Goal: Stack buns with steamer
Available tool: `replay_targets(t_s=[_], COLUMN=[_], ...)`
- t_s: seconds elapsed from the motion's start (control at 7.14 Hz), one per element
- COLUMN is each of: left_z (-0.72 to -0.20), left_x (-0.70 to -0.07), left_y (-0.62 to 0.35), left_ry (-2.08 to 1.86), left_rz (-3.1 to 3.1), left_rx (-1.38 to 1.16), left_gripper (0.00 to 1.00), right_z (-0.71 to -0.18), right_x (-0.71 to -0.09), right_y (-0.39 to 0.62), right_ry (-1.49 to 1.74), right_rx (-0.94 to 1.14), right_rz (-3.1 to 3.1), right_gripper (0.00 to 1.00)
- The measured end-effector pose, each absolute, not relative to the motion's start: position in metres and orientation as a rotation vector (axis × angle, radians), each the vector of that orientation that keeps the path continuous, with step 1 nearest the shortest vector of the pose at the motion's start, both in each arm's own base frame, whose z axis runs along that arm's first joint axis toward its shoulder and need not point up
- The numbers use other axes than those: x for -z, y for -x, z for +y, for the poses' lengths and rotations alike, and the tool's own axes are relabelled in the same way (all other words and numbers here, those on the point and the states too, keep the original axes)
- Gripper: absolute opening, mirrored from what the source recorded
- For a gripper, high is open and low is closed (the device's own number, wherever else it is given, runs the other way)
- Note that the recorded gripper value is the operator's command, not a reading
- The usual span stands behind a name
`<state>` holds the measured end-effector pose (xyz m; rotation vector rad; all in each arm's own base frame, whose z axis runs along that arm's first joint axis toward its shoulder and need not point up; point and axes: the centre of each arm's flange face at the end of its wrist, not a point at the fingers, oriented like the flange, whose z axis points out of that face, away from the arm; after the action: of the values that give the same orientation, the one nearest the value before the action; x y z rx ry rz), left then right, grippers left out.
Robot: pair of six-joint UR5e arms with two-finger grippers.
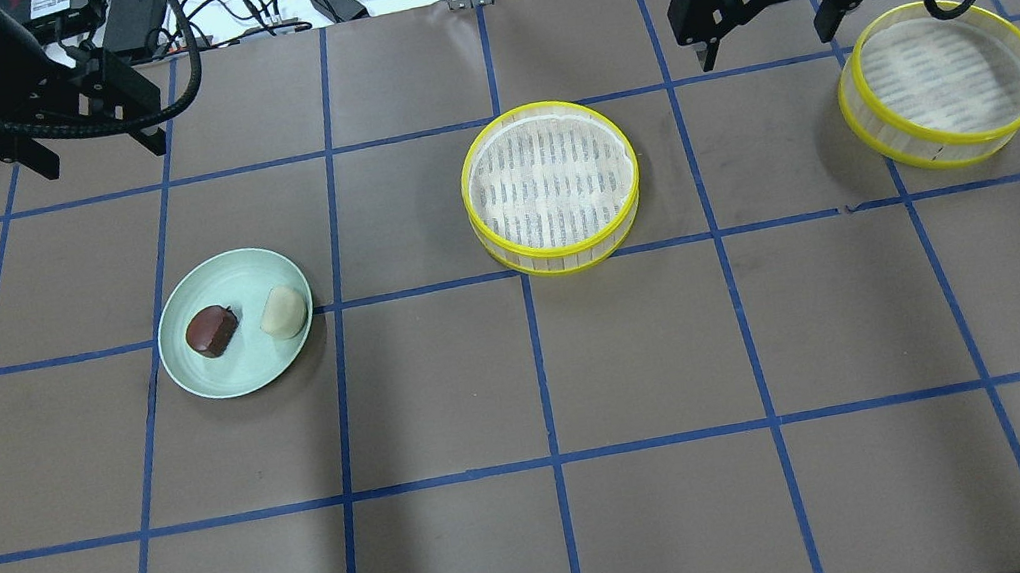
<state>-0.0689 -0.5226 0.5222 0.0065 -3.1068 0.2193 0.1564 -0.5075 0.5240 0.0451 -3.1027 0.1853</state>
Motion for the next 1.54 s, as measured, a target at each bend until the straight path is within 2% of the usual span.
replay_targets(t_s=[0.42, 0.84, 1.26, 1.54], left_z=[-0.524, -0.529, -0.536, -0.544], left_x=[-0.52, -0.505, -0.422, -0.353], left_y=[0.065, 0.062, 0.052, 0.055], left_ry=[-0.018, -0.027, 0.057, 0.135], left_rz=[-3.105, -3.106, -3.077, -2.999], left_rx=[-0.216, -0.172, -0.005, 0.101], left_gripper=[1.0, 1.0, 1.0, 0.94], right_z=[-0.527, -0.598, -0.636, -0.649], right_x=[-0.515, -0.469, -0.41, -0.361], right_y=[-0.147, -0.011, 0.14, 0.212], right_ry=[0.0, 0.128, 0.15, 0.075], right_rx=[-0.211, -0.143, -0.161, -0.176], right_rz=[-3.102, -3.15, -3.11, -3.085], right_gripper=[1.0, 1.0, 1.0, 1.0])
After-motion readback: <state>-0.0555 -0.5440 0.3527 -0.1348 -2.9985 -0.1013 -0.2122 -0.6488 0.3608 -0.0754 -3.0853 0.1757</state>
